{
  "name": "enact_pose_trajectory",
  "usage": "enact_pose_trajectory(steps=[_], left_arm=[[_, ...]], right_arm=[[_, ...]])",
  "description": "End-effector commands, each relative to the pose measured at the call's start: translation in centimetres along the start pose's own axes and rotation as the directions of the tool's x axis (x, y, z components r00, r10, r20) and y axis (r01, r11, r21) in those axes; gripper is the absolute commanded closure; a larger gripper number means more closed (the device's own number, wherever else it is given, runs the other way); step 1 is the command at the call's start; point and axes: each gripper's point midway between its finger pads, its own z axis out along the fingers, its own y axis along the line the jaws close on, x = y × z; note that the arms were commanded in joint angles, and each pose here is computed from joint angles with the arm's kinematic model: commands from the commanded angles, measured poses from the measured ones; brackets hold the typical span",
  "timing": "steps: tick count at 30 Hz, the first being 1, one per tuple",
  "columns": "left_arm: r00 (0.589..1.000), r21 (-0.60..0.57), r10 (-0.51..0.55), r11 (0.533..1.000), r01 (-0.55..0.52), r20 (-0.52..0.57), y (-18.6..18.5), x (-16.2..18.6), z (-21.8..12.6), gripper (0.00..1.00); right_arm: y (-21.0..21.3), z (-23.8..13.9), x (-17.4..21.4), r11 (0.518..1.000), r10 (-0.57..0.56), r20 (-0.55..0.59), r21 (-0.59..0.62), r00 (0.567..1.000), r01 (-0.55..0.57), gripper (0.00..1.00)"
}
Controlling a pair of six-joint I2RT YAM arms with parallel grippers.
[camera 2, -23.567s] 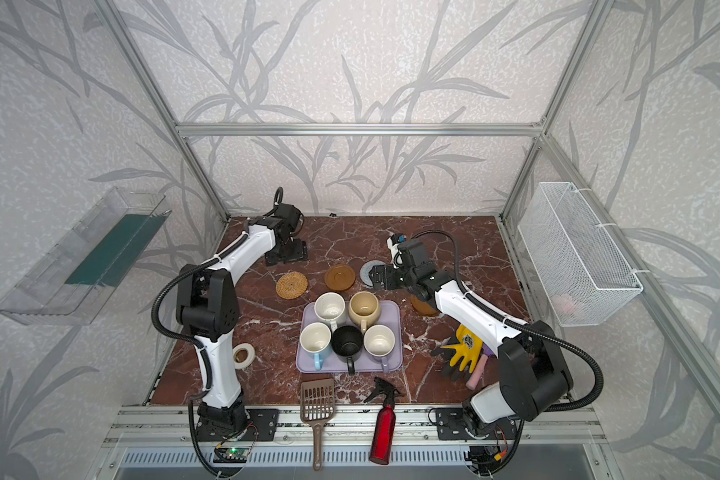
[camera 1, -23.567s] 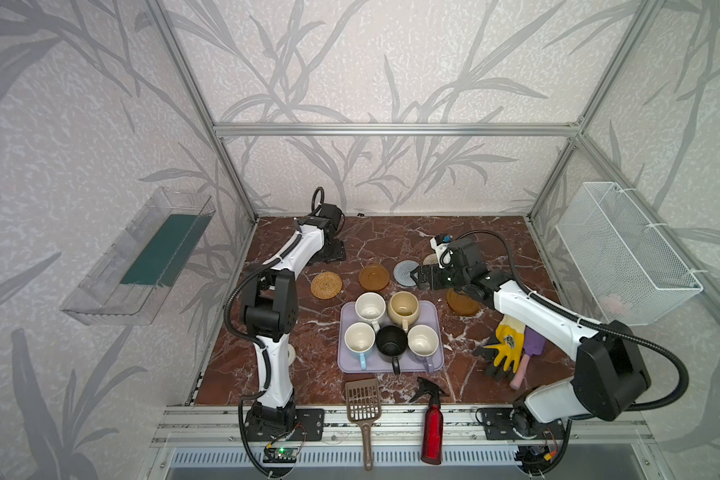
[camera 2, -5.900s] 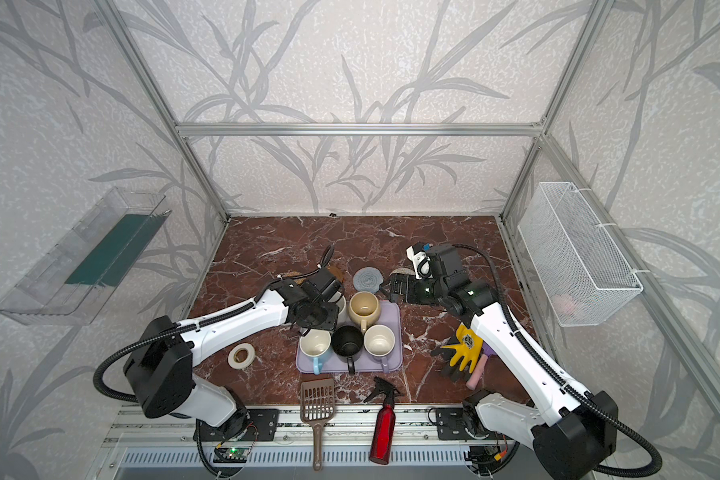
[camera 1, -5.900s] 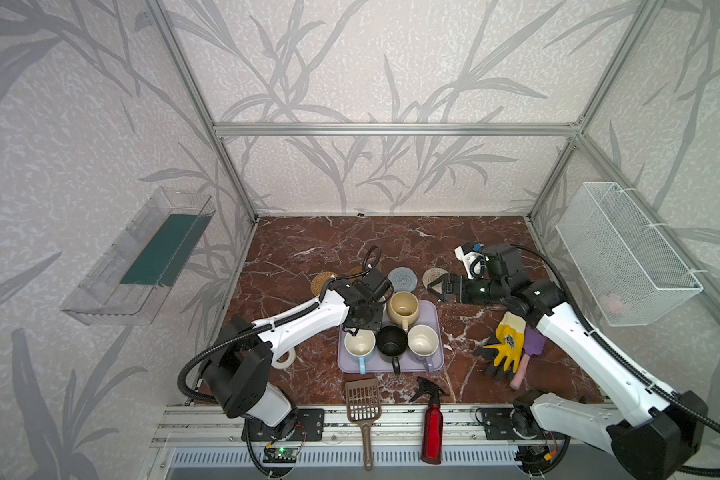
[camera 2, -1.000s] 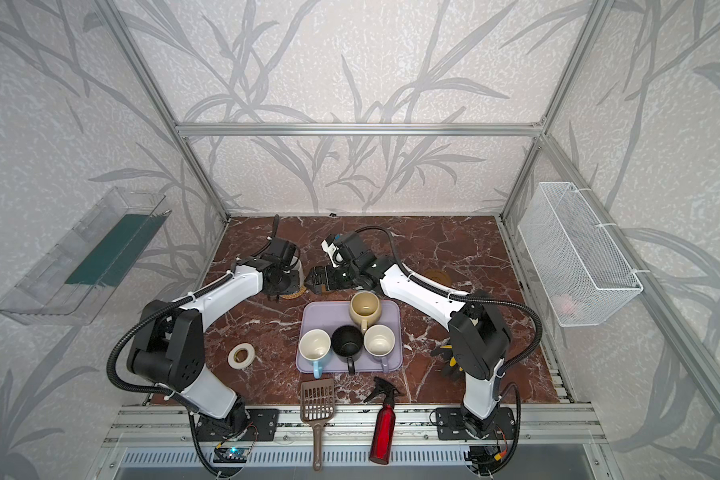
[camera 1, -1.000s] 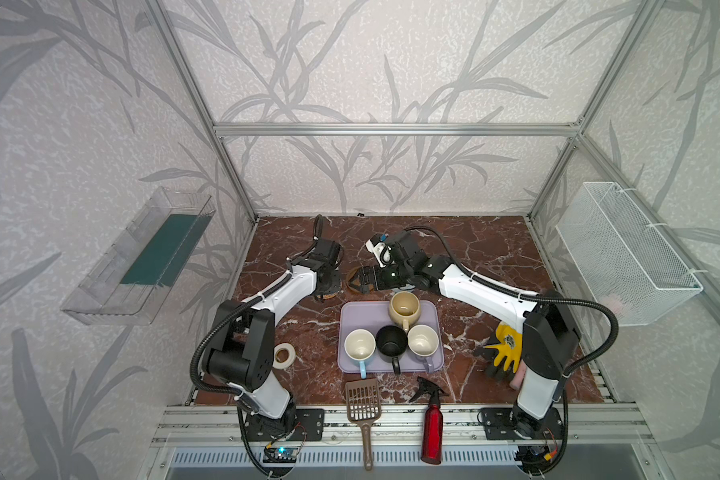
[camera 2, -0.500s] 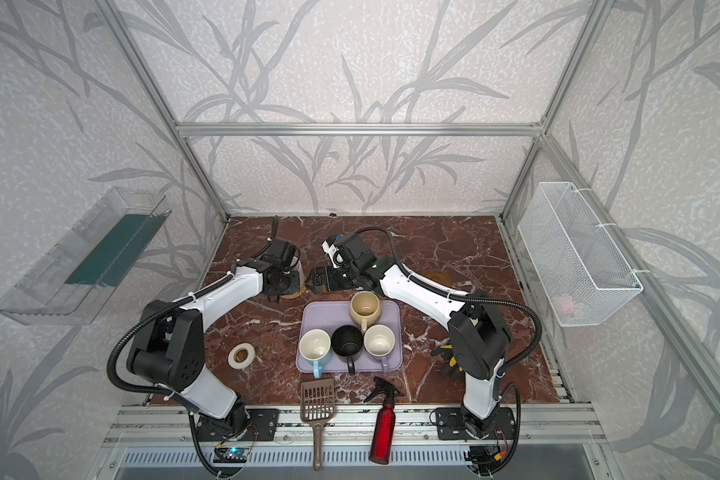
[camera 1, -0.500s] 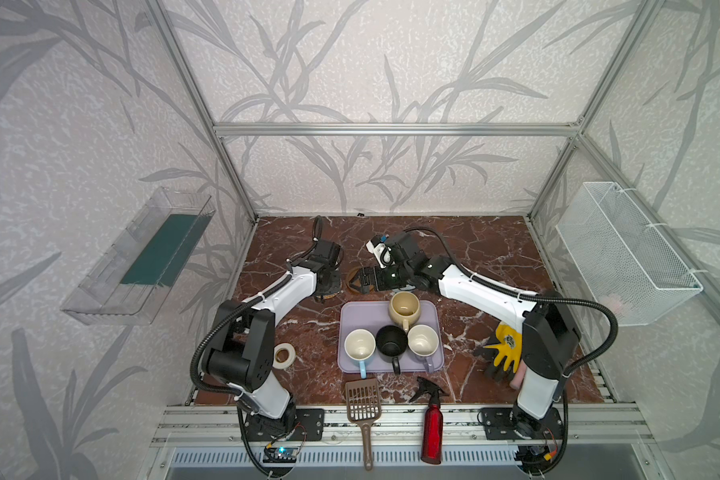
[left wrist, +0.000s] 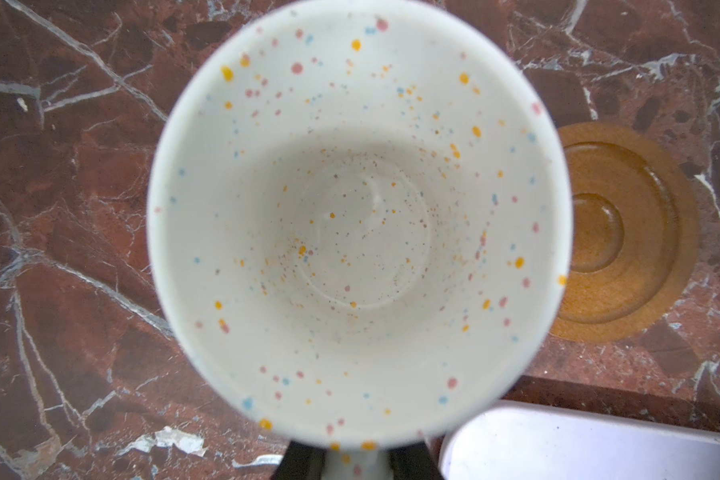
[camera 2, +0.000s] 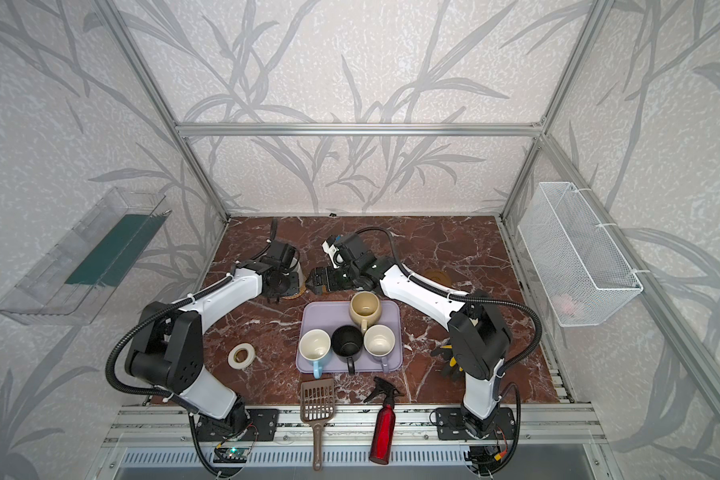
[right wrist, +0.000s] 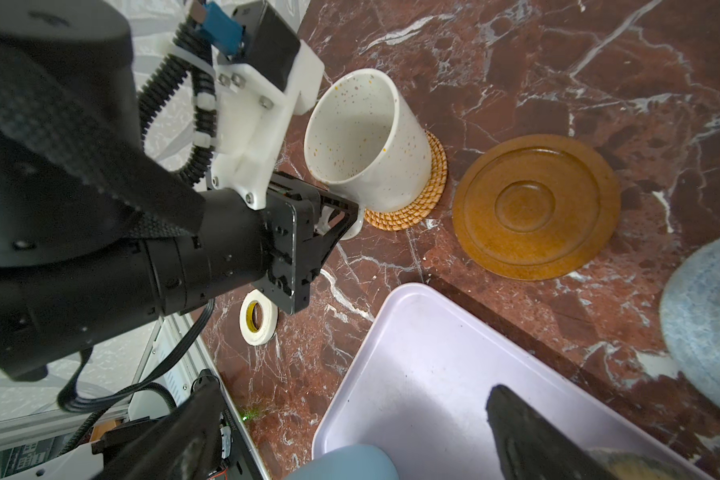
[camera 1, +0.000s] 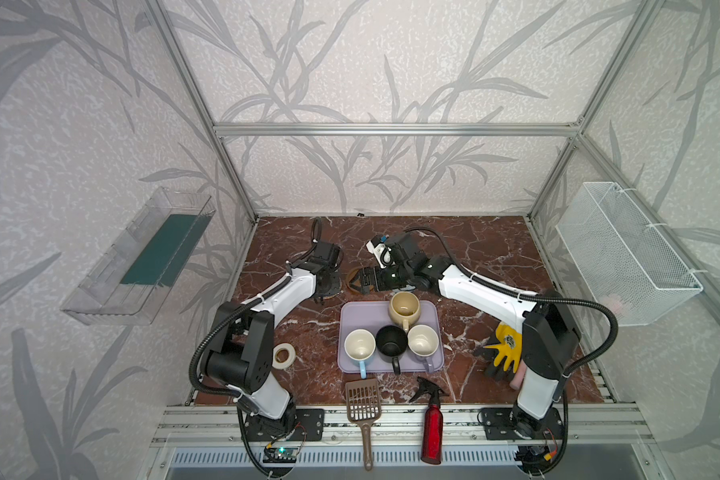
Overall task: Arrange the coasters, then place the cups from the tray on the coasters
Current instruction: 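Lower the white speckled mug onto the rattan coaster with the left gripper, then open and raise the left gripper while the right gripper moves over the beige mug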
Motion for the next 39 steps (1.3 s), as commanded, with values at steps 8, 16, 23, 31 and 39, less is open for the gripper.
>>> enact_pose_trajectory(steps=[8, 16, 23, 31, 39], left_arm=[[0.999, -0.023, -0.032, 0.999, 0.033, 0.019, 1.0, -0.2, -0.8, 0.64], [0.998, -0.017, -0.051, 0.999, 0.052, 0.041, 1.3, -0.5, -1.9, 0.34], [0.987, -0.010, -0.122, 0.992, 0.124, 0.100, 2.2, -1.3, -4.8, 0.01], [0.964, 0.105, -0.188, 0.980, 0.171, 0.190, 1.9, -2.5, -9.5, 0.01], [0.943, 0.433, -0.265, 0.887, 0.158, 0.200, -1.9, -2.3, -14.8, 0.01]], right_arm=[[0.0, -0.4, 0.4, 1.000, -0.010, -0.001, 0.016, 1.000, 0.010, 0.01], [-0.5, -1.0, 0.6, 0.999, -0.017, -0.003, 0.046, 1.000, 0.017, 0.01], [-0.9, -3.4, 0.8, 0.978, -0.110, -0.004, 0.180, 0.994, 0.109, 0.01], [-1.6, -9.0, 1.0, 0.921, -0.193, 0.061, 0.355, 0.979, 0.159, 0.01], [-4.0, -13.9, 3.5, 0.901, -0.177, 0.116, 0.418, 0.977, 0.114, 0.01]])
